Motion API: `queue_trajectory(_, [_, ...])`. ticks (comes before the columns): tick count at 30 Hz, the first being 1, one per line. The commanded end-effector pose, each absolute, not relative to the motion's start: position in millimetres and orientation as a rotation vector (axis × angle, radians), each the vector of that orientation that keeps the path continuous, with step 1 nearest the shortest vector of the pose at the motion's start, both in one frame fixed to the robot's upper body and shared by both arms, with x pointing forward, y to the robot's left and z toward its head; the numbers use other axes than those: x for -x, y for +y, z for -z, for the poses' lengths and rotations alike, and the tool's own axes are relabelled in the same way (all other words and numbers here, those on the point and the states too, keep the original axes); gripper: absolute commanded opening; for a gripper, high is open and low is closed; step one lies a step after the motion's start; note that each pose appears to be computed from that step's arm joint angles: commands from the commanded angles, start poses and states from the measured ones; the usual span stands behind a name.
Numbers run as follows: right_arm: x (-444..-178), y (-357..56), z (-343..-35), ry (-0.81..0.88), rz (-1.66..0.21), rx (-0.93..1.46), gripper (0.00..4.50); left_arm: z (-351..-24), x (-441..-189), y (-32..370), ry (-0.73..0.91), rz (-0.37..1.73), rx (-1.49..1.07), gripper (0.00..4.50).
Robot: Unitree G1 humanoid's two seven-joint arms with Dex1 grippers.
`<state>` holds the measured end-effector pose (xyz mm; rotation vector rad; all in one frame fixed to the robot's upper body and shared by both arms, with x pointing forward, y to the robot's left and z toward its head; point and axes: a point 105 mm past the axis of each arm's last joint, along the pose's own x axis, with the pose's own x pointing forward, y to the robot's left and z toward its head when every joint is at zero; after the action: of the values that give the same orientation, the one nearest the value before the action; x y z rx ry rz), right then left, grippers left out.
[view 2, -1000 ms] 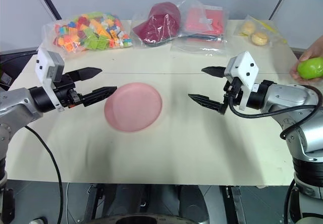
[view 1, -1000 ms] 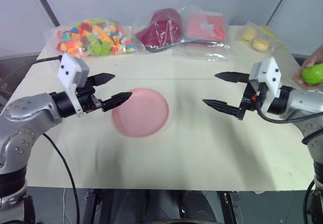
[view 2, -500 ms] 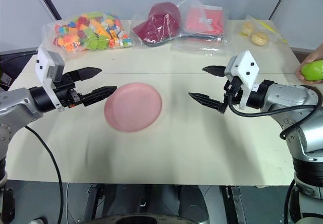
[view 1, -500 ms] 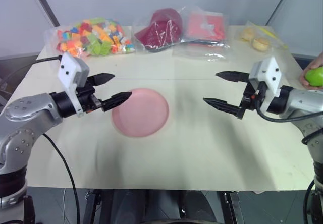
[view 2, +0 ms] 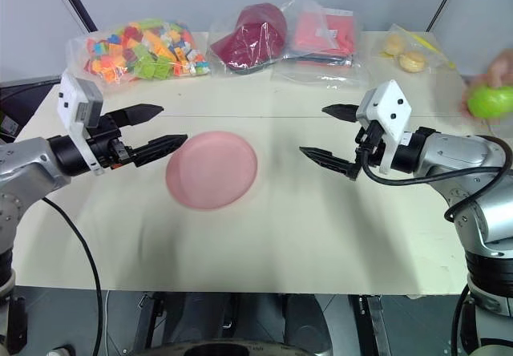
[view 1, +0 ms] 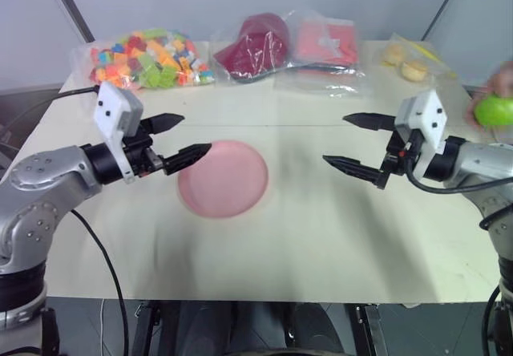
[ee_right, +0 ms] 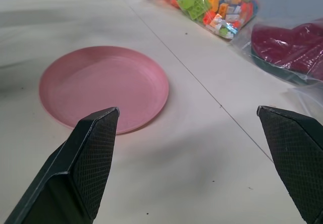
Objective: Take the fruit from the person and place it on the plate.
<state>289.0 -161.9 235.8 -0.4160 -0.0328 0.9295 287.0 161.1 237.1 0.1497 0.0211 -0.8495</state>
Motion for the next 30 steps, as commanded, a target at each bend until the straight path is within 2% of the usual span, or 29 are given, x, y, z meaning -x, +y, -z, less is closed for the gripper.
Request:
queue_trajectory(1, [-284.6,-159.9,-251.2,-0.095,-0.921,0.453,4.47,-248.5,-286.8,158.8,-0.031,0.854,-0.176,4.5])
queue_trajectory(11, [-283.9,-158.3,-250.1,-0.097,-0.919,0.447,4.47,-259.8,-296.7,159.8,-0.084,0.807,-0.133,4.5])
queue_trajectory(16, [-285.4,-155.8,-250.4,-0.105,-0.921,0.447,4.47,-282.0,-320.9,161.1,-0.217,0.649,0.131,4.5])
queue_trajectory(20, [-286.3,-153.5,-251.3,-0.112,-0.928,0.449,4.47,-283.9,-339.3,155.2,-0.247,0.559,0.382,4.5])
queue_trajectory(25, [-287.5,-152.8,-252.5,-0.117,-0.932,0.454,4.47,-285.8,-358.3,143.7,-0.244,0.532,0.62,4.5])
queue_trajectory(30, [-287.3,-152.1,-253.6,-0.122,-0.933,0.457,4.47,-298.9,-376.9,139.9,-0.276,0.531,0.727,4.5])
